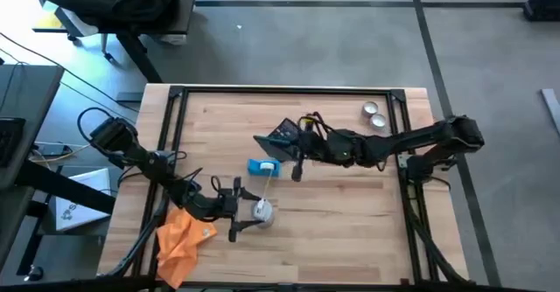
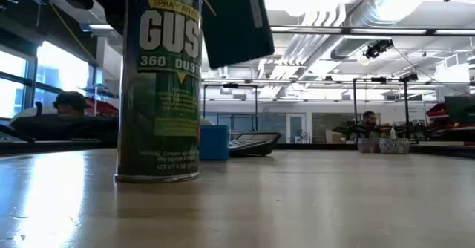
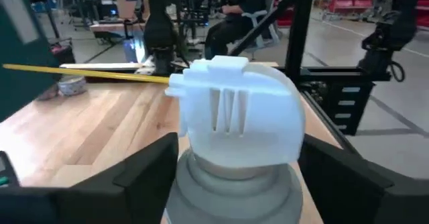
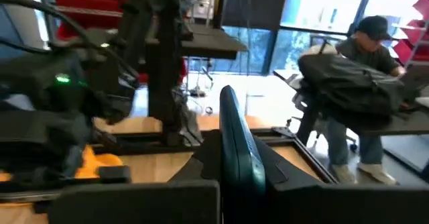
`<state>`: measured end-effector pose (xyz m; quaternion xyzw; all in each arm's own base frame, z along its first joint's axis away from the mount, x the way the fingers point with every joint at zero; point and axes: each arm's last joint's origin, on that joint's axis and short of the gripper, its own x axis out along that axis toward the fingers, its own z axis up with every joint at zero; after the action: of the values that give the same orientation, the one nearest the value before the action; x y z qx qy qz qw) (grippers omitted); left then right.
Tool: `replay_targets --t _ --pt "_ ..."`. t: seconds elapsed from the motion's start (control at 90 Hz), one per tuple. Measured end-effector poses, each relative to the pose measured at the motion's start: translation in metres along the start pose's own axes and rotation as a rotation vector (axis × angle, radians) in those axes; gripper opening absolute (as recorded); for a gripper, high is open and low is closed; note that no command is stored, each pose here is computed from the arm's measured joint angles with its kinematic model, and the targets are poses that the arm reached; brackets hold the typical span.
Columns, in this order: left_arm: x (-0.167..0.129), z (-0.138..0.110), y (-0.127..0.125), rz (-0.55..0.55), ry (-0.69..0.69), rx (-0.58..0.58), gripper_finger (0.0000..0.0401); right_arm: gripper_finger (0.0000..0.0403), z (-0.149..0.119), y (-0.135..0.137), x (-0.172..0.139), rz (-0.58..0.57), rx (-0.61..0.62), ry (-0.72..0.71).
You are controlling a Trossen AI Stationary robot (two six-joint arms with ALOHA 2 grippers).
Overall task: Apply microfiber cloth
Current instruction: Spray the cellphone using the white spray bottle
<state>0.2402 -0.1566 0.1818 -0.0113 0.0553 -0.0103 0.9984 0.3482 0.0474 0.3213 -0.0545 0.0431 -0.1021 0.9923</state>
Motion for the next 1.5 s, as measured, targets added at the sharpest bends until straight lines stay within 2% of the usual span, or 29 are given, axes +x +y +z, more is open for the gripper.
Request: replay_targets --t 0.289,0.478,0.878,1.044,1.222,1.5 --pt "0.002 0.003 0.005 0.048 -0.023 0.05 0.0287 0.0001 -0.006 0.017 -0.008 -0.013 -0.002 0.071" --pt "0.008 0.006 0.012 -0.029 -0.043 0.025 0.0287 0.0001 -0.006 0.02 -0.009 -0.016 -0.002 0.067" --pt "0.011 0.007 0.016 -0.059 -0.039 0.027 0.0283 0.0001 -0.006 0.019 -0.008 -0.019 -0.003 0.071" --pt "0.011 0.006 0.016 -0.059 -0.03 -0.025 0.0259 0.0001 -0.005 0.019 -0.008 -0.019 -0.009 0.065" --pt "0.011 0.006 0.016 -0.055 -0.033 -0.033 0.0188 0.0001 0.0 0.015 -0.007 -0.021 -0.027 0.014" --pt "0.011 0.006 0.015 -0.063 -0.031 -0.034 0.0185 0.0001 -0.011 0.01 0.01 0.021 -0.019 0.004"
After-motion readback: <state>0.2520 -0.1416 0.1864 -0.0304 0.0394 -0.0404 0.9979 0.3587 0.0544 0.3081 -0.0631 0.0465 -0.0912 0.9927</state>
